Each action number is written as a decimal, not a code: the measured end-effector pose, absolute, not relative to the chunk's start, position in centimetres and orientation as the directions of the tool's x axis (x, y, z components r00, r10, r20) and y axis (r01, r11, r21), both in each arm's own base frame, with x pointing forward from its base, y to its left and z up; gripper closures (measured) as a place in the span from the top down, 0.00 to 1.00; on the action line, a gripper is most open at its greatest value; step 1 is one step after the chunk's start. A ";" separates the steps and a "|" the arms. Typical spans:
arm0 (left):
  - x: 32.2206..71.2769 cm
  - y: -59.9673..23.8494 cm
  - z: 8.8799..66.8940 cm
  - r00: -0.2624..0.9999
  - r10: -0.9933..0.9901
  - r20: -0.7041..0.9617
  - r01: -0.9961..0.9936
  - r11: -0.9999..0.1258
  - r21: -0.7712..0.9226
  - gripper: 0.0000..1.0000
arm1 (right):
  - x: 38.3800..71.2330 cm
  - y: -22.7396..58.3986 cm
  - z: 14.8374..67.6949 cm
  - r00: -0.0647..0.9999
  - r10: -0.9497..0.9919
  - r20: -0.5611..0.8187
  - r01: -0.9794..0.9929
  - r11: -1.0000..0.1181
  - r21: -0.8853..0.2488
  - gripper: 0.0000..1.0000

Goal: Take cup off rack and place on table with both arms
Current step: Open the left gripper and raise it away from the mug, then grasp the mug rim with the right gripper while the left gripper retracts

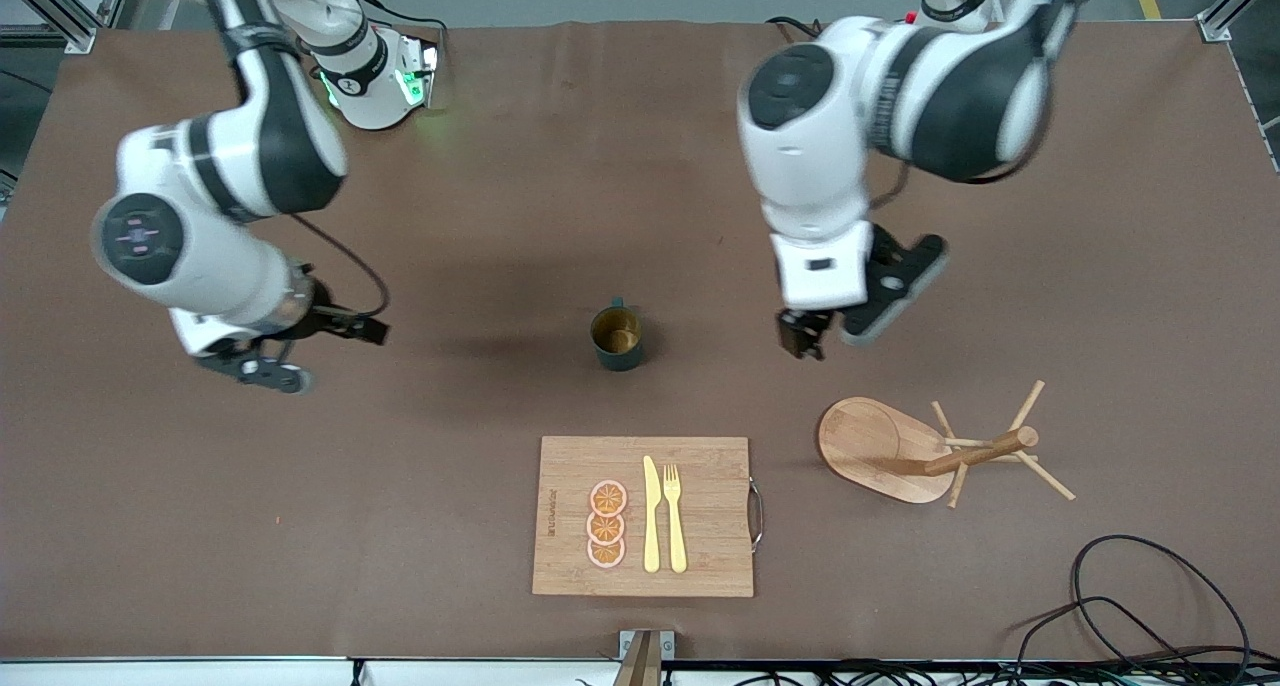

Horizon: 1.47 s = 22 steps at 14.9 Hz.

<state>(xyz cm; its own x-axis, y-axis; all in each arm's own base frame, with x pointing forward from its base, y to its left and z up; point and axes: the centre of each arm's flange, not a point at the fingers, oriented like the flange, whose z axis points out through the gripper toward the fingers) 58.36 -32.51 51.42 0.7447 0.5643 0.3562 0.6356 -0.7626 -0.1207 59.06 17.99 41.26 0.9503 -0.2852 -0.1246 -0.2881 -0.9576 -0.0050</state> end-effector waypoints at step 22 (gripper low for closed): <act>59.7 -5.9 63.3 0.998 0.045 0.052 0.049 -0.996 -0.074 1.00 | 51.7 42.7 25.4 0.960 -0.281 -0.004 -0.280 -0.955 -0.095 0.75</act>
<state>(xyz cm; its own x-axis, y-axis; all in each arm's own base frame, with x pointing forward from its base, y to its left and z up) 59.73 -5.85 63.32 0.9976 0.0449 0.0522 0.0488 -0.9960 -0.0744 51.66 42.73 25.38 0.9598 -0.2806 -0.0042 -0.2797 -0.9554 -0.0953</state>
